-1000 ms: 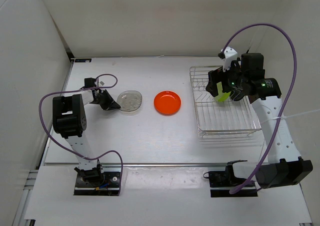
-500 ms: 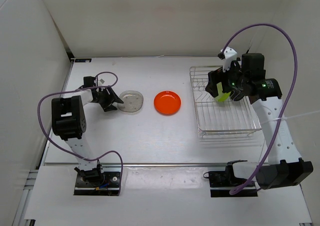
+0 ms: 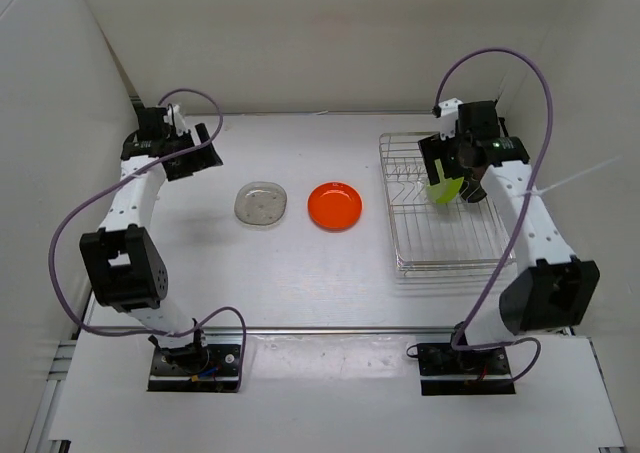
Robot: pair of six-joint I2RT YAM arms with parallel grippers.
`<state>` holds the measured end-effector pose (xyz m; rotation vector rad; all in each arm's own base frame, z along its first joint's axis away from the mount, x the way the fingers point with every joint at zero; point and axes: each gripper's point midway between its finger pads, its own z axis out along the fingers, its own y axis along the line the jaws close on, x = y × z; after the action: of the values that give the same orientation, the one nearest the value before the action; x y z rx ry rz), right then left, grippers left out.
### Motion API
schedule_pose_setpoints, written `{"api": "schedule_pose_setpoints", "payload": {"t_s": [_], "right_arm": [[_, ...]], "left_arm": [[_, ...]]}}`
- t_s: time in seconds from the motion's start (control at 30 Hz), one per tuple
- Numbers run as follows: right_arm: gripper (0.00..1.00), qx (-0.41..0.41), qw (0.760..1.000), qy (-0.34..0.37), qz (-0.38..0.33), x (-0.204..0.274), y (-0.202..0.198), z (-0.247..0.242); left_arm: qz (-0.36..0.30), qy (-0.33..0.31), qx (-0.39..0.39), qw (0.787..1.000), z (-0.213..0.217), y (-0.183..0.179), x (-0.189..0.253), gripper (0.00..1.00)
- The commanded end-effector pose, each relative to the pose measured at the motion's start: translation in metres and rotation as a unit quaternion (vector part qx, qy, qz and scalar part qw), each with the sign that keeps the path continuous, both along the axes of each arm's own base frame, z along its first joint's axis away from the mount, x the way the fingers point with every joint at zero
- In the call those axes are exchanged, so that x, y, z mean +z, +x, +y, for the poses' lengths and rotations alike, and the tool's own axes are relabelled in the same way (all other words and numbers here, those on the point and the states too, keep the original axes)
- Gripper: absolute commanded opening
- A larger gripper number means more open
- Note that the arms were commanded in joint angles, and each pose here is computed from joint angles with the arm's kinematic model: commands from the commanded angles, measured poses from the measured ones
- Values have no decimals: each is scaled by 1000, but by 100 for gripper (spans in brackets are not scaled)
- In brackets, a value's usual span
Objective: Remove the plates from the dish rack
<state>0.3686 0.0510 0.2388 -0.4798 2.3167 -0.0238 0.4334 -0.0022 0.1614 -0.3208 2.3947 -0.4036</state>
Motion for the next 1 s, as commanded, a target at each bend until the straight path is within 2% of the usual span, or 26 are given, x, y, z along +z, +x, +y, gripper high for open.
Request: {"api": "schedule_pose_setpoints", "payload": {"t_s": [0.0, 0.03, 0.07, 0.13, 0.23, 0.43, 0.5, 0.57, 0.7, 0.83, 0.9, 0.97], "right_arm": [[89, -47, 996, -71, -15, -5, 29, -28], [86, -49, 996, -79, -17, -3, 35, -30], [77, -54, 995, -85, -13, -9, 39, -32], [73, -59, 993, -107, -9, -15, 49, -37], [71, -63, 991, -120, -10, -24, 64, -40], [58, -58, 988, -140, 0, -42, 82, -42], [58, -57, 988, -141, 2, -45, 85, -41], [51, -57, 988, -142, 7, -50, 89, -41], [50, -53, 987, -152, 11, -55, 99, -41], [39, -50, 986, -159, 22, -67, 103, -38], [39, -53, 986, -156, 27, -72, 103, -38], [32, -56, 985, -161, 31, -75, 104, -39]], "left_arm": [[-58, 108, -20, 992, 3, -17, 65, 99], [-65, 117, -24, 991, 2, -19, 73, 99], [-70, 122, -29, 990, -5, -22, 79, 99], [-83, 138, -40, 986, -8, -28, 95, 99], [-98, 146, -54, 983, -20, -36, 109, 99], [-124, 164, -72, 976, -41, -47, 126, 99], [-120, 177, -72, 974, -41, -50, 120, 99], [-116, 180, -76, 974, -44, -52, 115, 99], [-120, 183, -71, 973, -42, -53, 119, 99], [-124, 186, -67, 973, -40, -56, 119, 99], [-120, 189, -71, 972, -39, -57, 116, 99], [-128, 192, -66, 971, -38, -57, 120, 99]]}}
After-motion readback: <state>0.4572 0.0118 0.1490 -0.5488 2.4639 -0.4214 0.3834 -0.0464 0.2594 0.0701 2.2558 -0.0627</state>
